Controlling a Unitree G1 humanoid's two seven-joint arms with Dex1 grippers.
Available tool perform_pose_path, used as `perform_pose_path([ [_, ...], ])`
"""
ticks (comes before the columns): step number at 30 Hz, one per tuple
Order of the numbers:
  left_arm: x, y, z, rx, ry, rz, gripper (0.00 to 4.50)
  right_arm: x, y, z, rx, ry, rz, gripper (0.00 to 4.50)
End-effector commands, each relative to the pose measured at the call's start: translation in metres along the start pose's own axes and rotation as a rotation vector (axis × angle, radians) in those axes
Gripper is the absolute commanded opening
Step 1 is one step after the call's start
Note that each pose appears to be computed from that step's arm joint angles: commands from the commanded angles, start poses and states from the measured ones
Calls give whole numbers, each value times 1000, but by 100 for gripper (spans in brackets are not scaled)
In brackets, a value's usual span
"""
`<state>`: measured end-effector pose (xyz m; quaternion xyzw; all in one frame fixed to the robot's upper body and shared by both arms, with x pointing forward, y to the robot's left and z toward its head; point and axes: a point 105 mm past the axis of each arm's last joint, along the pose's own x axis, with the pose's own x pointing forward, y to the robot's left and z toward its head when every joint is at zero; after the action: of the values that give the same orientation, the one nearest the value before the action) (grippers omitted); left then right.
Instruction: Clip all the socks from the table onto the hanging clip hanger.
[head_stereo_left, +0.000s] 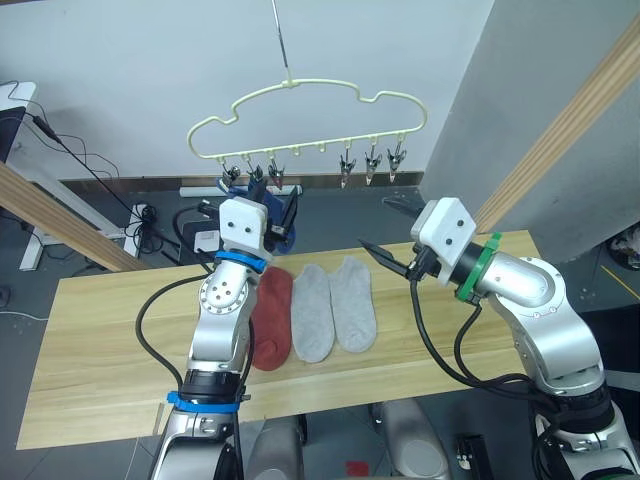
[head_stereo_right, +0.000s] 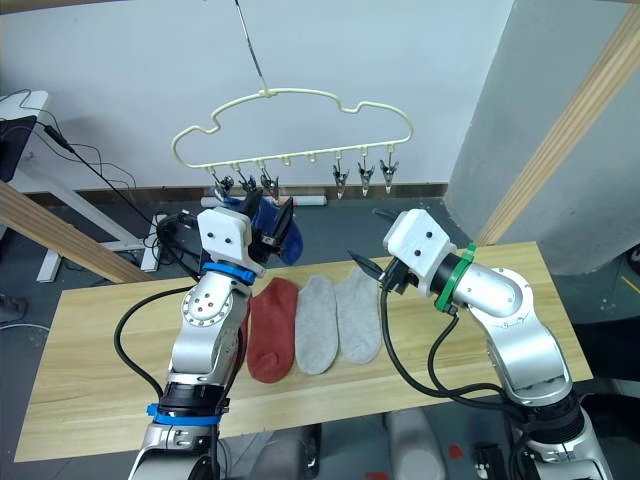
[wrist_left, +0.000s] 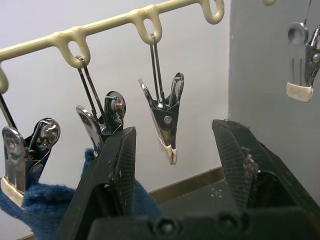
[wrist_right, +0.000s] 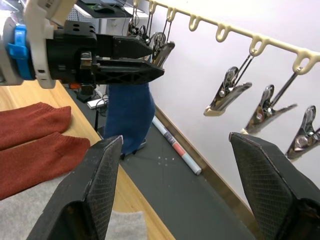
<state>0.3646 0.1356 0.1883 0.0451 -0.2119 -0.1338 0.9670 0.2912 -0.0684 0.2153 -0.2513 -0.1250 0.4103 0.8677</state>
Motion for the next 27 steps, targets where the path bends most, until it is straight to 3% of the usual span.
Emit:
perform_pose_path([
  [1, 5, 3, 16, 23, -74, 34, 266, -5, 6, 21, 14, -98, 28, 356],
  [6, 9, 5, 25, 41, -103, 68, 266, -2, 15, 29, 63, -147, 90, 356],
  [25, 17, 2, 43, 34, -143, 96, 266, 0, 17, 22, 73, -129, 106, 356],
  [27, 17, 4, 41, 48, -131, 106, 227, 0, 17, 21, 78, -127, 107, 361],
])
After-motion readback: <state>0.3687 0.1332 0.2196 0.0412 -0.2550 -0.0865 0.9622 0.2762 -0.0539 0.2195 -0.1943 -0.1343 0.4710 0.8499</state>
